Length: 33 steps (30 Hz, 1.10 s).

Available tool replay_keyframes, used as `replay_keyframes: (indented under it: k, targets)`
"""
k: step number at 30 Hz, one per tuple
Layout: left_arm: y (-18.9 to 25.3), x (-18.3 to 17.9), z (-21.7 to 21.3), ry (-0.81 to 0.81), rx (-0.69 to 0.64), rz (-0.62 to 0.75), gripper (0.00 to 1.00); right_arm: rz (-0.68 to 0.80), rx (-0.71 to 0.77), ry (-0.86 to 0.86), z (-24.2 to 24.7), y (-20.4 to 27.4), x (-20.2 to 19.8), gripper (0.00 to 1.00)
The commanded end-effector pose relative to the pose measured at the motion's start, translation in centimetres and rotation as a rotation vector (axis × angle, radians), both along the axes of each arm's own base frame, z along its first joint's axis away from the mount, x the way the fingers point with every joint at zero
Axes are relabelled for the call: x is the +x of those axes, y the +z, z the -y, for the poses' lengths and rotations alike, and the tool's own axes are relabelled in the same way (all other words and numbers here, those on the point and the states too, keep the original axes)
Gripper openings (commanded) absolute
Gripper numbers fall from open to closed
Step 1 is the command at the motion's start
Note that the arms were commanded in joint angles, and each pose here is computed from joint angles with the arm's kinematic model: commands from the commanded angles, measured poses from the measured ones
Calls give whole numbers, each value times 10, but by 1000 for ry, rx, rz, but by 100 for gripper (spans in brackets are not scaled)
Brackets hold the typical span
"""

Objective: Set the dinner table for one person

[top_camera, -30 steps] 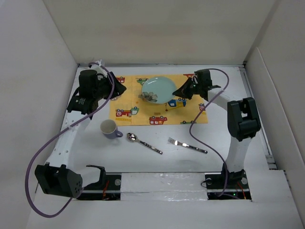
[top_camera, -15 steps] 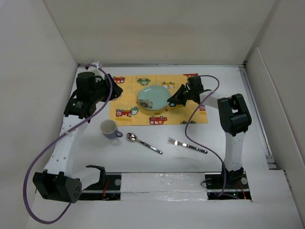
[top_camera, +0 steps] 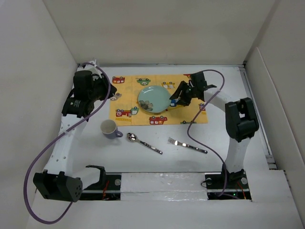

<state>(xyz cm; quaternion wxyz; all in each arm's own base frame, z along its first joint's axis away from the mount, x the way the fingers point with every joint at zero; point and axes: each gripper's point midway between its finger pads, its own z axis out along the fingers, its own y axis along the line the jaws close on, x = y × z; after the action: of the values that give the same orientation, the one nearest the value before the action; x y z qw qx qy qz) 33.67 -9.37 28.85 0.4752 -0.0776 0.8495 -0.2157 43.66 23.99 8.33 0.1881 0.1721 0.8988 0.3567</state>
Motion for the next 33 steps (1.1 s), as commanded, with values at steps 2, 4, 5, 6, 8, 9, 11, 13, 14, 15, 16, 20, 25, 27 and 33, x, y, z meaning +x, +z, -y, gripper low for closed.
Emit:
replay_keyframes:
  k: [2,4,5,6,8,9,11,13,14,15,16,20,25,27,33]
  targets:
    - [32,5,-8,-3,61,96,0,133,-132,62,21,57,-22,13]
    - [27,2,-10,3,72,92,0,211,-116,154,5,72,-57,0]
    - [25,1,-10,5,70,88,0,243,-94,202,-7,78,-72,0]
    - [25,-1,-11,7,67,92,0,309,-60,247,-23,88,-81,0]
    - [19,-3,-9,4,54,76,0,375,-21,389,-69,96,-127,0]
    - [19,-4,-9,4,51,75,5,426,-7,432,-88,101,-138,1]
    - [21,-5,-10,10,50,78,15,487,-14,530,-131,100,-164,40]
    - [31,-8,-13,25,54,96,28,554,14,598,-163,115,-170,60]
    - [35,-9,-13,30,52,103,31,528,-3,650,-182,96,-180,69]
    - [42,-11,-15,38,48,122,34,549,-4,674,-194,95,-182,71]
    - [64,-11,-18,68,23,161,35,586,-36,710,-218,86,-177,74]
    - [101,-15,-5,26,-64,232,35,641,-62,751,-248,87,-175,75]
    - [109,-20,-3,17,-82,244,36,633,-166,845,-280,43,-180,74]
    - [101,-20,-6,29,-66,227,36,637,-186,857,-287,39,-181,73]
    - [89,-19,-7,23,-44,207,36,627,-215,872,-299,24,-184,70]
